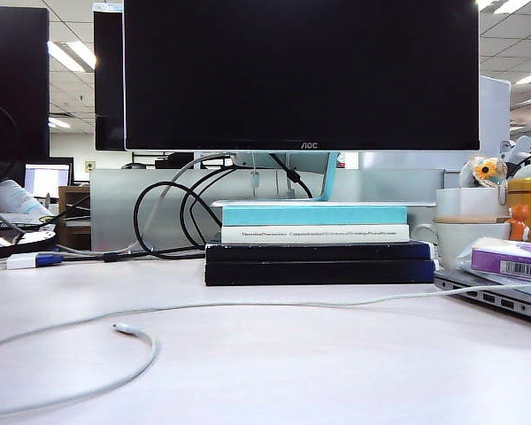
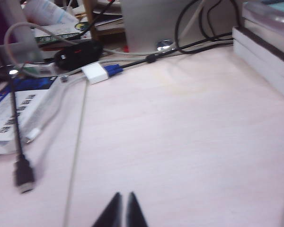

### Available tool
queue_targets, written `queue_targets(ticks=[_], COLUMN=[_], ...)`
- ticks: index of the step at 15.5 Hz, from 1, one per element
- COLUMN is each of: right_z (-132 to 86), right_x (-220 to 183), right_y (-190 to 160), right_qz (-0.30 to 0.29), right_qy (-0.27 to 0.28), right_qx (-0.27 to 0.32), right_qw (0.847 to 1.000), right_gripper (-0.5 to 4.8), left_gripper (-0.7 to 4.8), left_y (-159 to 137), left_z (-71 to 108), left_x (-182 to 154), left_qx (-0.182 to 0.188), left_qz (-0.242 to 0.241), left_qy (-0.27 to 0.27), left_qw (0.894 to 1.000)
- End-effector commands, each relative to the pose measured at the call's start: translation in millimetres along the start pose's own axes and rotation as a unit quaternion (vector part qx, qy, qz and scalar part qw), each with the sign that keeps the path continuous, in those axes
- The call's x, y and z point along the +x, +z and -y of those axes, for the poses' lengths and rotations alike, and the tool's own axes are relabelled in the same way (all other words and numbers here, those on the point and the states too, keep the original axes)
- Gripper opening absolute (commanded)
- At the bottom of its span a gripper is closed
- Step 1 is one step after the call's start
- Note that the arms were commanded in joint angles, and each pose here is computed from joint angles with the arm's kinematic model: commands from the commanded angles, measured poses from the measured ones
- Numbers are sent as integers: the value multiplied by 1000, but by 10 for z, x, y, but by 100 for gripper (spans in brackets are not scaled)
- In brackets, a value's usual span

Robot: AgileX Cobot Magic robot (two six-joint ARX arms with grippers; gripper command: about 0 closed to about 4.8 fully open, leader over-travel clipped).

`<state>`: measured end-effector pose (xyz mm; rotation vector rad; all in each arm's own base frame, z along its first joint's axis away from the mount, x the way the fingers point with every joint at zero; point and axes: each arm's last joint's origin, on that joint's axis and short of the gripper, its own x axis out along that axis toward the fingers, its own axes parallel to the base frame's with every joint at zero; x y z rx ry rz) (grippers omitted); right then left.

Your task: Unfold the white charging cable into a straight cable.

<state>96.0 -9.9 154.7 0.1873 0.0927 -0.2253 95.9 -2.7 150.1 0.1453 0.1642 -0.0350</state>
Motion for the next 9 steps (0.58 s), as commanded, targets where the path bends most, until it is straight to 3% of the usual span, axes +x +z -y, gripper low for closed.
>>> queue_targets(ticks=[1,4,9], right_z=[6,8,8], right_x=[-1,-1,-1], right_y=[-44,-47,-46], right_qz=[-22,-23,-23], right_qy=[-1,-2,-2], right_qx=[8,7,7], right_qw=[1000,1000,1000], right_gripper=[0,0,0], left_gripper=[27,27,27], left_y=[-10,-9,-9], left_z=[-4,-1,-1], left_x=[-2,-2,-2], left_qx=[-2,-23,-23], left_qz=[-6,-5,-5], left_qy=[7,2,2], left_qw=[1000,1000,1000])
